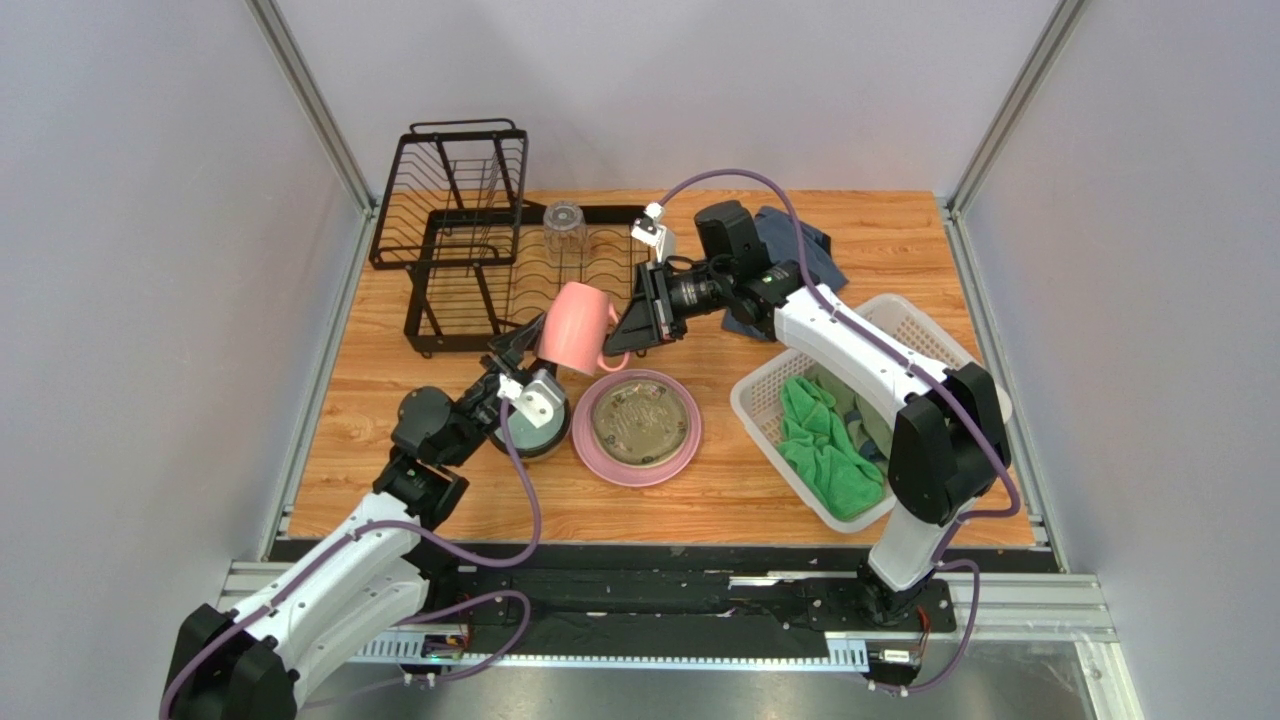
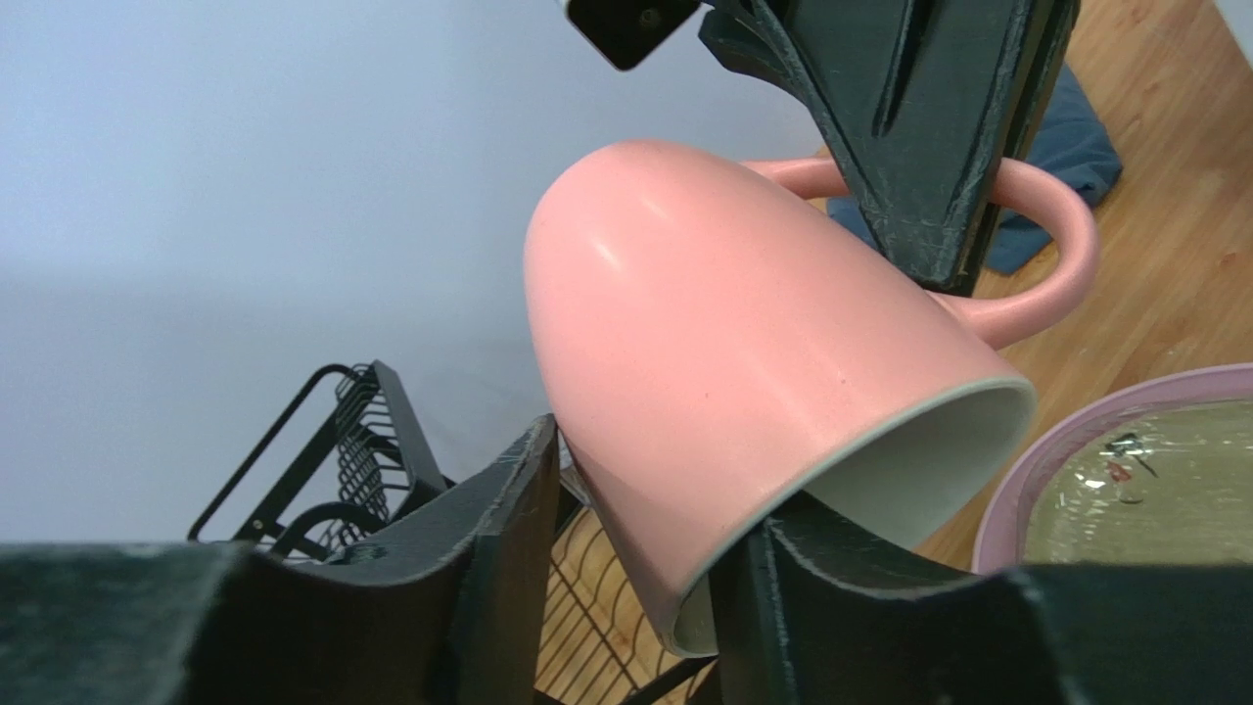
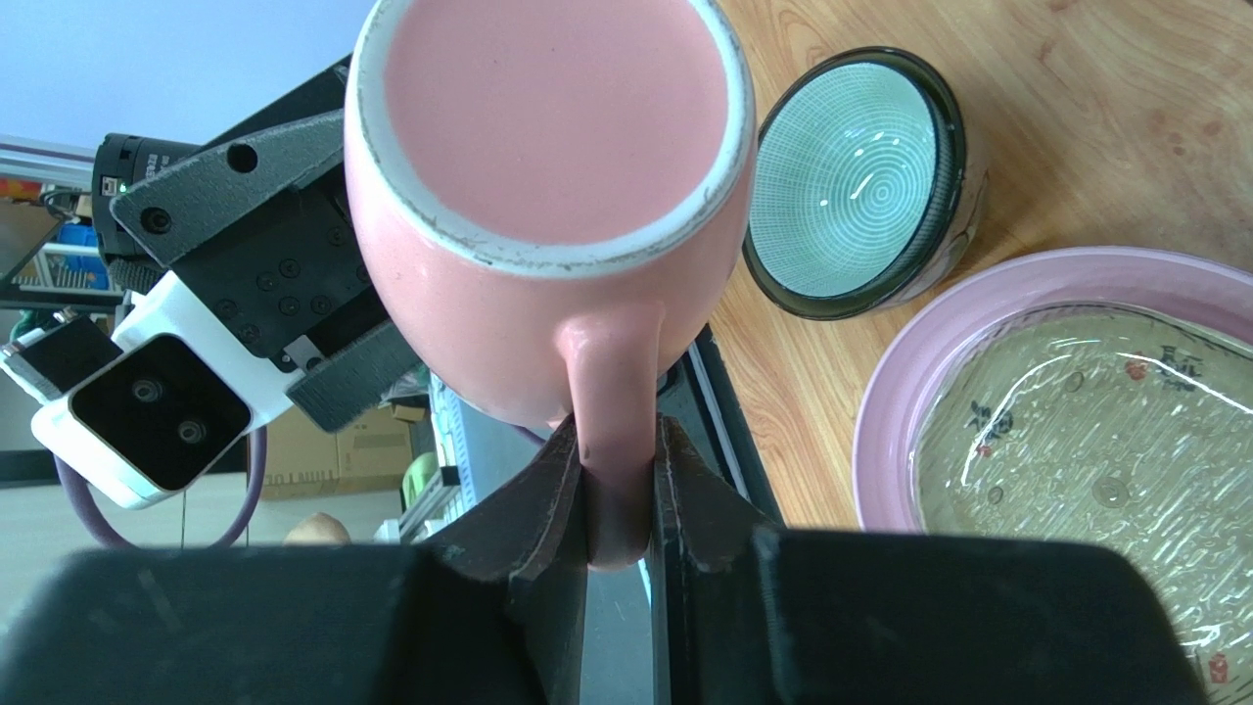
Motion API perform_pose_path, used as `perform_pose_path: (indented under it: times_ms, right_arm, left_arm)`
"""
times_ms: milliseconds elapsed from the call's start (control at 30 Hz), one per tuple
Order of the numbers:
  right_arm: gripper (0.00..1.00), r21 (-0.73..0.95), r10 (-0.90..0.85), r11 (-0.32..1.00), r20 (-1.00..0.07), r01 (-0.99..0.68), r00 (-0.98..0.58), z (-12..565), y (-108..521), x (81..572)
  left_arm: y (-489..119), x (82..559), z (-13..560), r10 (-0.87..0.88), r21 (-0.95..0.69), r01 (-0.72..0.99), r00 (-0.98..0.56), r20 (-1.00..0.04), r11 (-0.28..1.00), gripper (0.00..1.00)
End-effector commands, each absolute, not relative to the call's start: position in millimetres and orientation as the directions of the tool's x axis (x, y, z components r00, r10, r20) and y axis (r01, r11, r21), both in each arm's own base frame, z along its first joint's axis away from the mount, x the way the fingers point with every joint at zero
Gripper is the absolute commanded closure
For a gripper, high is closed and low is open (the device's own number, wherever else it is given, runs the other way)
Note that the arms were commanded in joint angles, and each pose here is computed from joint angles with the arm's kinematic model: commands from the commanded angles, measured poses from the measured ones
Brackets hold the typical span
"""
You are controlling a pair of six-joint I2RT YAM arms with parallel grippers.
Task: Unload the mixed dishes from the dish rack
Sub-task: Place the cup at the center of the board.
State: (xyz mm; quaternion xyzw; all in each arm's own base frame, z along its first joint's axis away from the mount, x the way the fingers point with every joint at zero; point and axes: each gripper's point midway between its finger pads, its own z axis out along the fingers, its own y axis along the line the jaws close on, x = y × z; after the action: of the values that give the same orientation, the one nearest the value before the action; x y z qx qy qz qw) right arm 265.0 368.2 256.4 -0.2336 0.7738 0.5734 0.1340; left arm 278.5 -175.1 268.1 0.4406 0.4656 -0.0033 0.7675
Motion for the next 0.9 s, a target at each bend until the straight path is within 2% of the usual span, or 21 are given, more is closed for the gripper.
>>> perform_pose_path:
  times_ms: [0,67,100,233,300,400,433,633,733,867]
  right_arm:
    - [1.0,0.793,-0.235,0.065,-0.578,-0.606,-0.781,293.5,377.8,245.1]
    - [1.0,0.792,-0.244,0.056,-0.58,-0.608,-0.777,293.7,379.8,241.8]
    - [1.0,0.791,-0.243,0.056,-0.581,-0.61,-0.777,293.6,379.4,242.4]
    - [1.0,0.787,-0.254,0.046,-0.586,-0.615,-0.769,293.4,382.1,237.5]
    - [0.97,0.787,-0.258,0.042,-0.587,-0.616,-0.767,293.5,382.9,236.2]
    - [0.88,0.783,-0.258,0.036,-0.593,-0.62,-0.763,295.9,383.4,236.5]
    - [0.79,0.783,-0.259,0.033,-0.594,-0.621,-0.762,296.7,383.1,235.8]
    - [0.47,0.777,-0.258,0.019,-0.605,-0.63,-0.754,302.9,382.9,233.9]
    - [0.37,0.773,-0.255,0.018,-0.609,-0.634,-0.751,305.7,382.7,234.7]
    - [0.32,0.77,-0.255,0.018,-0.613,-0.638,-0.748,307.9,382.8,235.2]
  left_arm:
    - [-183.3,269.6,281.8,0.344,0.663,0.429,0.611,-0.713,0.614,0.64]
    - [-184.1,269.7,281.5,0.341,0.661,0.433,0.61,-0.715,0.612,0.72]
    - [-184.4,270.1,280.5,0.341,0.659,0.437,0.606,-0.718,0.612,0.8]
    - [-185.1,270.2,279.3,0.336,0.653,0.444,0.602,-0.724,0.613,0.92]
    - [-184.5,269.4,281.0,0.331,0.649,0.443,0.602,-0.726,0.618,1.0]
    - [-182.4,268.0,280.7,0.333,0.65,0.437,0.603,-0.725,0.623,1.0]
    - [-181.6,267.7,279.9,0.335,0.65,0.434,0.603,-0.724,0.624,1.0]
    - [-173.3,264.2,261.5,0.382,0.677,0.409,0.596,-0.706,0.612,1.0]
    - [-168.6,261.6,253.5,0.403,0.688,0.396,0.593,-0.697,0.608,1.0]
    - [-161.4,262.3,247.3,0.426,0.685,0.384,0.568,-0.704,0.619,1.0]
